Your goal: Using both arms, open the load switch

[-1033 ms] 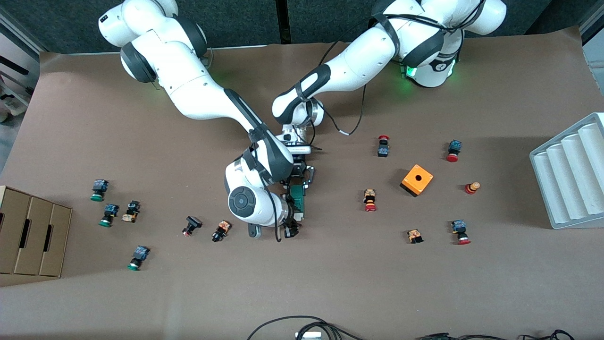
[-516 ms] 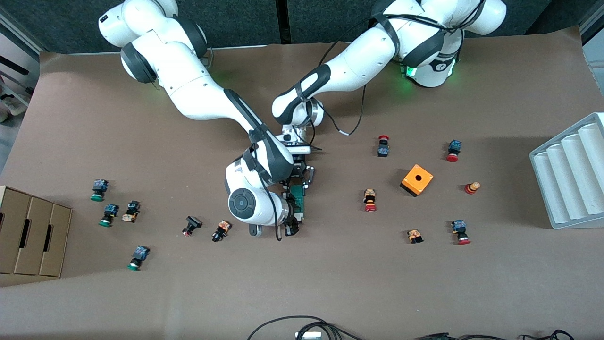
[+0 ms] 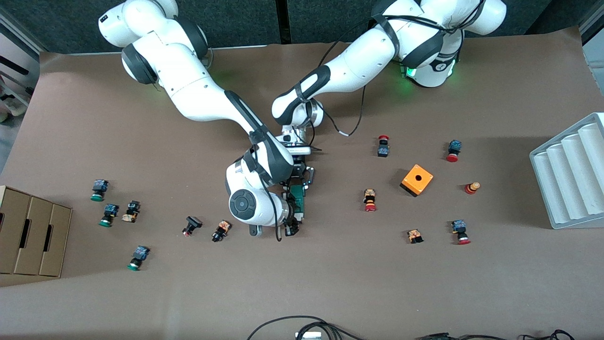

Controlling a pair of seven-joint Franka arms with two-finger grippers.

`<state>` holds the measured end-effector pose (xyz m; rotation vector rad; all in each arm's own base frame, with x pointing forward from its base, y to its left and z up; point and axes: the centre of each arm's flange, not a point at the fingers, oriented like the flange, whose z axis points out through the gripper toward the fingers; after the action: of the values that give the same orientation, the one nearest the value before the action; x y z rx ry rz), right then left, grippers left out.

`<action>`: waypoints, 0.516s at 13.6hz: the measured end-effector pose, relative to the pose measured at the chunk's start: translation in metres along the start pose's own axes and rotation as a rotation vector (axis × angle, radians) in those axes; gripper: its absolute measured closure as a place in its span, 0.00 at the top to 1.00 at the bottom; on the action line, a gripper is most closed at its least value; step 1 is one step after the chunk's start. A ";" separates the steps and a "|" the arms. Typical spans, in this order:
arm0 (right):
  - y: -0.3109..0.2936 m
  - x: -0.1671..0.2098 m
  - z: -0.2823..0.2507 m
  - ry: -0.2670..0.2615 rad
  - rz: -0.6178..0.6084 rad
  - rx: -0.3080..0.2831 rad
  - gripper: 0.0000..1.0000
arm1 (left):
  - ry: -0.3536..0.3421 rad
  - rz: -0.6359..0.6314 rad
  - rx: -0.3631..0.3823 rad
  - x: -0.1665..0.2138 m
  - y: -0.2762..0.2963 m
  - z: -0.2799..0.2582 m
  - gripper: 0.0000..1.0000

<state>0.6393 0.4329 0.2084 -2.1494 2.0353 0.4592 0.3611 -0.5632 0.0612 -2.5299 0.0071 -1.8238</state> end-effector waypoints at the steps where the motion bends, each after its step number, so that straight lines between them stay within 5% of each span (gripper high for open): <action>1: 0.000 0.000 0.000 -0.003 0.003 -0.001 0.51 | 0.000 -0.001 0.001 0.000 0.000 0.000 0.57; 7: -0.002 0.003 0.000 -0.032 0.031 -0.013 0.41 | 0.000 -0.003 0.002 -0.001 0.000 0.001 0.57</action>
<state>0.6415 0.4302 0.2075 -2.1065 2.0576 0.5088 0.3618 -0.5633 0.0600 -2.5298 0.0017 -1.8243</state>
